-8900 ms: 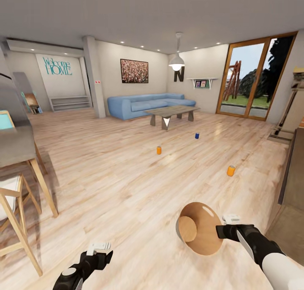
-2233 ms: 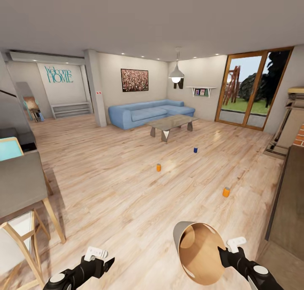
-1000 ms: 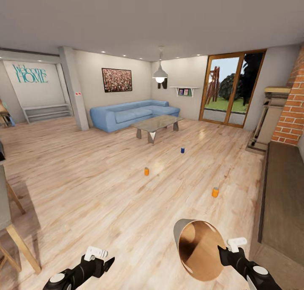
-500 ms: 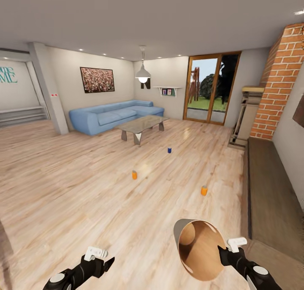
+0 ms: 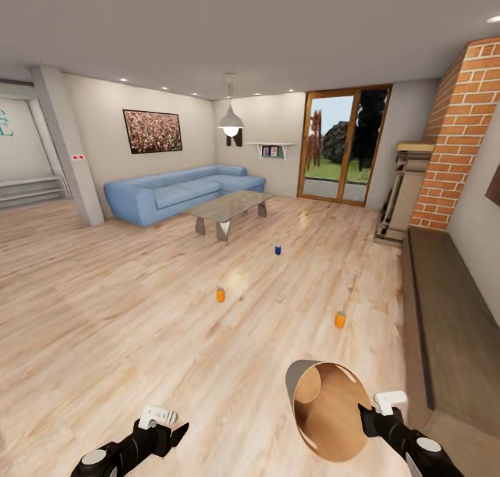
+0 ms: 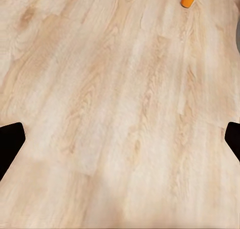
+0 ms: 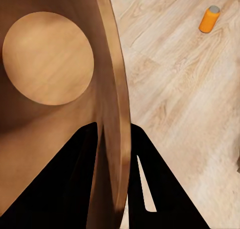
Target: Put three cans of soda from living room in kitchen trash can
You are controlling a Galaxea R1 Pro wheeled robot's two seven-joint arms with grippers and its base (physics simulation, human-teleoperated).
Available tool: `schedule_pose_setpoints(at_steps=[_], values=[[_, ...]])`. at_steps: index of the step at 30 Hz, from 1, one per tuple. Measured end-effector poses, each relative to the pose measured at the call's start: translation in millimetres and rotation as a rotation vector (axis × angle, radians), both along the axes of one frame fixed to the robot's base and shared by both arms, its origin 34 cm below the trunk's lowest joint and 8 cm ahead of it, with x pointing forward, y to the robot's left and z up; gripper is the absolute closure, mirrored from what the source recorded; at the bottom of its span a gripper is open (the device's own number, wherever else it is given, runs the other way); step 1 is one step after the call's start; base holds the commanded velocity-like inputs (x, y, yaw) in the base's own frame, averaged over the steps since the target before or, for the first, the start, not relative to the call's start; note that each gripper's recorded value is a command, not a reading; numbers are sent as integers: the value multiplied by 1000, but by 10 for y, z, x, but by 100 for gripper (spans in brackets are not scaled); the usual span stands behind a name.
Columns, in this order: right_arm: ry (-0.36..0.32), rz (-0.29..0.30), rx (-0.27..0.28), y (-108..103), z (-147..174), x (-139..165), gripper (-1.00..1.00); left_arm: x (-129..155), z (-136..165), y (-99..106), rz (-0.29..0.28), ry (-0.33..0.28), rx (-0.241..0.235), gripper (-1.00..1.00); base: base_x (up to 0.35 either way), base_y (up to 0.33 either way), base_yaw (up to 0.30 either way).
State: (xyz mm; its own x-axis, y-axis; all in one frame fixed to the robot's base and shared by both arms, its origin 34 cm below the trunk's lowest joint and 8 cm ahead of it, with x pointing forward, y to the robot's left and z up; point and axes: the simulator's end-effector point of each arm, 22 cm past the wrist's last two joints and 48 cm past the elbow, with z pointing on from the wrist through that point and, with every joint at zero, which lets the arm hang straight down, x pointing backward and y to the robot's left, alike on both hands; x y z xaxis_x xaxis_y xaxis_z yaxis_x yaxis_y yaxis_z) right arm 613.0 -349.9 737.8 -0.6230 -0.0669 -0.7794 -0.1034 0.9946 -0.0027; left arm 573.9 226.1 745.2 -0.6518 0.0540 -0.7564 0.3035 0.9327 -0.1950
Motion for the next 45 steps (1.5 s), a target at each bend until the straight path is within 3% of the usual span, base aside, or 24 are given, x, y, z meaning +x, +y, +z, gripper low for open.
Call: schedule_pose_setpoints(at_steps=[45], values=[[9,8,2,45,-37,-25,100,2,1,0,0,-1,0,-100,265,180,-4]])
